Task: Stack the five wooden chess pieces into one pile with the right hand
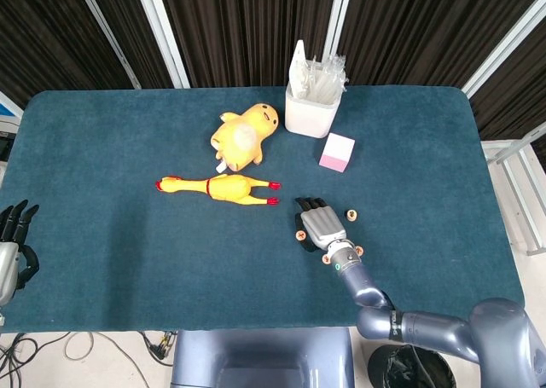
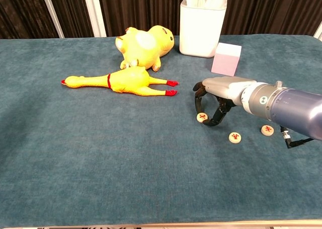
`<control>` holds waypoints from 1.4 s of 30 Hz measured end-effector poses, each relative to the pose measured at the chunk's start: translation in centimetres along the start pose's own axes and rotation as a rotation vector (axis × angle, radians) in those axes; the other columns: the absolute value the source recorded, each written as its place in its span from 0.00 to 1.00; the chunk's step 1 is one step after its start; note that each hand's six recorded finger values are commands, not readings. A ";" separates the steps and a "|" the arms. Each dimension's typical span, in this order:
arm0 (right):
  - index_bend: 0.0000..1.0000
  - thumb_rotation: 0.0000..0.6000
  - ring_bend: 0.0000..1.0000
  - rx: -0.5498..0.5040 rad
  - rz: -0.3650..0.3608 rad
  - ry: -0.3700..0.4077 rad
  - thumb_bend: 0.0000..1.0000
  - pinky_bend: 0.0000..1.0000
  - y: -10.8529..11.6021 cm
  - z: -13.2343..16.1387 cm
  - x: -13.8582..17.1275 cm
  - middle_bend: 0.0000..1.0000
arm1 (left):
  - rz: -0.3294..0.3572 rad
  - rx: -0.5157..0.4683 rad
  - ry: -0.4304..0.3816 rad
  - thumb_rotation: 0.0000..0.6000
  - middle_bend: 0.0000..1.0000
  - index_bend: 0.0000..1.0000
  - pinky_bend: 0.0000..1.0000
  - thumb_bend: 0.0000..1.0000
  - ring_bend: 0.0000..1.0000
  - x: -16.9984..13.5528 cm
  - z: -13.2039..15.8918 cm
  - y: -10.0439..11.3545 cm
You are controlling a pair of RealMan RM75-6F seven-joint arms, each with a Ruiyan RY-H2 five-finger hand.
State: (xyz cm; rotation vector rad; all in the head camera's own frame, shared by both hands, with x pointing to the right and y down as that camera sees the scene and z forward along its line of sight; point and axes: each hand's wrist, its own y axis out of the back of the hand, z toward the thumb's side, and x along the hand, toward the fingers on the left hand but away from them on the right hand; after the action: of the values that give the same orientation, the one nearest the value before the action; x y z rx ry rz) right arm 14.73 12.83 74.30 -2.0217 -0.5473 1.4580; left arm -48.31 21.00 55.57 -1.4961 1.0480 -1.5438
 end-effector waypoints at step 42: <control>0.51 1.00 0.08 -0.021 -0.014 -0.174 0.40 0.10 5.1 -11.1 1.7 0.09 | 0.007 -0.006 -0.001 1.00 0.00 0.10 0.01 0.82 0.00 -0.1 0.0 0.2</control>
State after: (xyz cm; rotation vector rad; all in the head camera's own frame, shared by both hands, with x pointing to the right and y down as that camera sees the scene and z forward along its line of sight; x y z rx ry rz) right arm 25.77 7.70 72.36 -1.9138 -0.6501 1.6354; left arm -48.32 21.03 55.30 -1.4956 1.0576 -1.5367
